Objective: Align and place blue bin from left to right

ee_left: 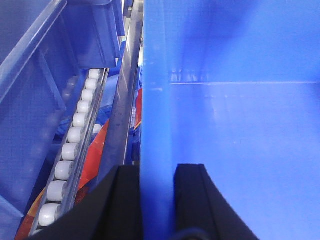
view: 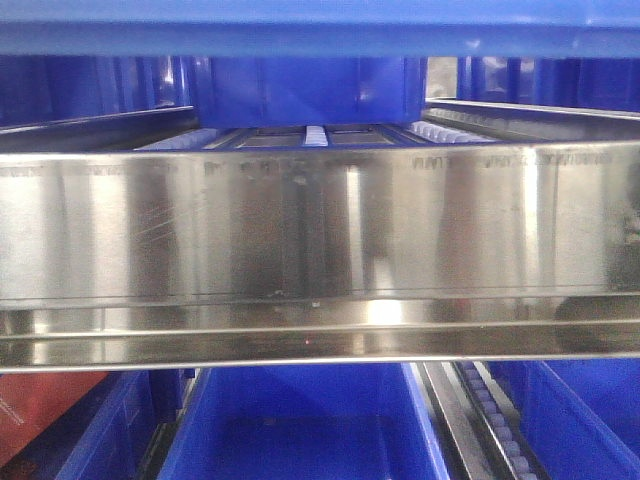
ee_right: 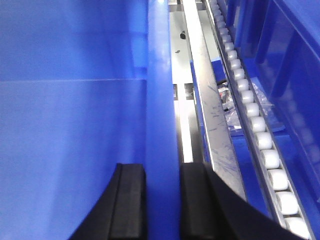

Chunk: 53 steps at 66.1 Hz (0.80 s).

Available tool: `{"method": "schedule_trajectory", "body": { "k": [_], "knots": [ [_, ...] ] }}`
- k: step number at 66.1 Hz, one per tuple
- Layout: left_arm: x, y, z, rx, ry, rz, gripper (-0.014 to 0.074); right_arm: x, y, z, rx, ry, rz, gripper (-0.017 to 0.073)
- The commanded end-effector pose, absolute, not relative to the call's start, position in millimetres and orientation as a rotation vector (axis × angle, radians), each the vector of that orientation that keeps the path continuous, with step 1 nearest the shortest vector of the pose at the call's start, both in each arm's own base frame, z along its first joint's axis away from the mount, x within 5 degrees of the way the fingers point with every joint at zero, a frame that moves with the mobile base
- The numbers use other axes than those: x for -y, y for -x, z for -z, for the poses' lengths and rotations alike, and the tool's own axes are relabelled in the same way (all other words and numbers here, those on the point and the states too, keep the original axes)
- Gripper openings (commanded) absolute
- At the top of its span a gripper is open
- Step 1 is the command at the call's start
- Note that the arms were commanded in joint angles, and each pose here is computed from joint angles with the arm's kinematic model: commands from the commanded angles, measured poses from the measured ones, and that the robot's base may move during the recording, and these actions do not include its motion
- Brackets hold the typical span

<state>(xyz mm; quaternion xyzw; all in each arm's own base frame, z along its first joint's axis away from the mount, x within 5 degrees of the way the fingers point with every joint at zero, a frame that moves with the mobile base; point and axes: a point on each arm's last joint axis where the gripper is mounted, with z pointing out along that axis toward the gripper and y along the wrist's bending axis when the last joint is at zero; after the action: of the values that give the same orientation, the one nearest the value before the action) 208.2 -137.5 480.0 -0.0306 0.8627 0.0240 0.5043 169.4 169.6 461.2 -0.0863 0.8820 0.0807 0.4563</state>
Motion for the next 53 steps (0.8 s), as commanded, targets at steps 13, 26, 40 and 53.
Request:
{"method": "schedule_trajectory", "body": {
  "k": [13, 26, 40, 53],
  "knots": [
    [143.6, -235.1, -479.8, -2.018, 0.032, 0.071, -0.0111, -194.3, -201.1, -462.4, -2.102, 0.205, -0.232, -0.0070],
    [123.4, -272.5, -472.9, -2.027, 0.054, 0.245, -0.0111, -204.1, -228.0, -465.1, -2.084, 0.153, -0.255, -0.0070],
    [110.1, -311.2, -453.0, -2.054, 0.072, 0.305, -0.0111, -211.3, -261.8, -448.8, -2.081, 0.117, -0.303, -0.0070],
    [112.6, -332.3, -436.2, -2.070, 0.074, 0.287, -0.0111, -208.4, -285.2, -431.6, -2.130, 0.100, -0.277, -0.0070]
  ]
}}
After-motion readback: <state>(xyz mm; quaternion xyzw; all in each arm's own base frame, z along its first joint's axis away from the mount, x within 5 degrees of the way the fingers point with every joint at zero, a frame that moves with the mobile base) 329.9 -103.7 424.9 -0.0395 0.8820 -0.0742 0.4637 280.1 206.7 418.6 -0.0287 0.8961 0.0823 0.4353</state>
